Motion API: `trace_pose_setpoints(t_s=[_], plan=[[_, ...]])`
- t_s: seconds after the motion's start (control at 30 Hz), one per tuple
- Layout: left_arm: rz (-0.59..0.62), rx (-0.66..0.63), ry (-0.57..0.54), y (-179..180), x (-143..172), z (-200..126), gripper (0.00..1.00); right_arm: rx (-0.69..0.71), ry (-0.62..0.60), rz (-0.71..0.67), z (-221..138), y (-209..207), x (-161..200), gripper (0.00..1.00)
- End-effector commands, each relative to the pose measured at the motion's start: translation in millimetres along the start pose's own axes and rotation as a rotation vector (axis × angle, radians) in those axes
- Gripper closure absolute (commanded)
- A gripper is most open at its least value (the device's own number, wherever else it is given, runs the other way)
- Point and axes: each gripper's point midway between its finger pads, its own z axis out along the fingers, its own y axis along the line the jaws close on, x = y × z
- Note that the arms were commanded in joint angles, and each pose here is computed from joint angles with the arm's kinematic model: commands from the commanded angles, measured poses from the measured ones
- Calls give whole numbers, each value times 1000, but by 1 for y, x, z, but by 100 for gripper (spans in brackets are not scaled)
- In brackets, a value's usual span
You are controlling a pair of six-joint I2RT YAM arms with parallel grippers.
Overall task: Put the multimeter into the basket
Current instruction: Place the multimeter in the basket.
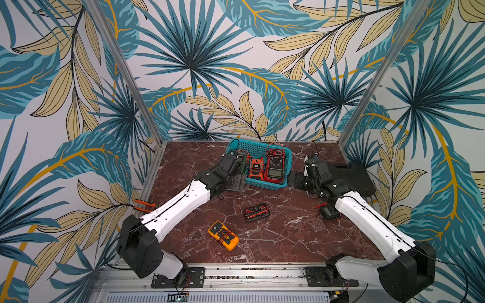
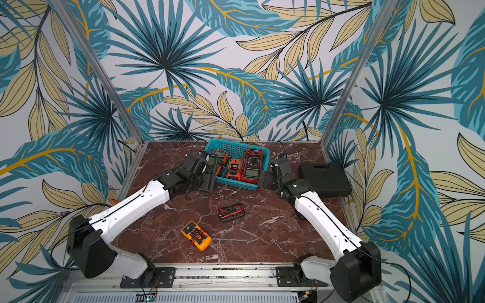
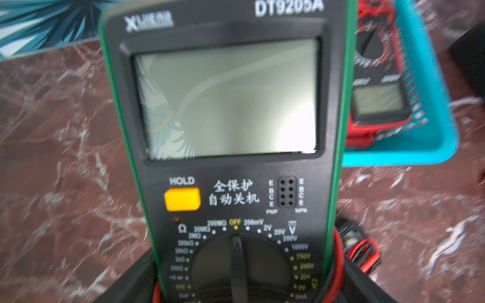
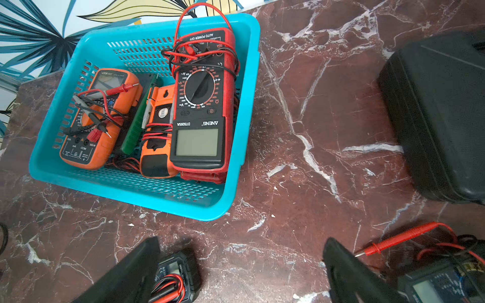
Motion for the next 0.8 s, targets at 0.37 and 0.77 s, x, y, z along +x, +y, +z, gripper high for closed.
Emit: trace_pose_setpoints(t_s=[0.37, 0.77], plan=[[-7, 134, -149, -62, -93, 54, 100, -37, -29, 1, -8, 4, 0, 1], [43, 45, -87, -63, -95, 105, 100, -39, -23, 9, -5, 4, 2, 0]])
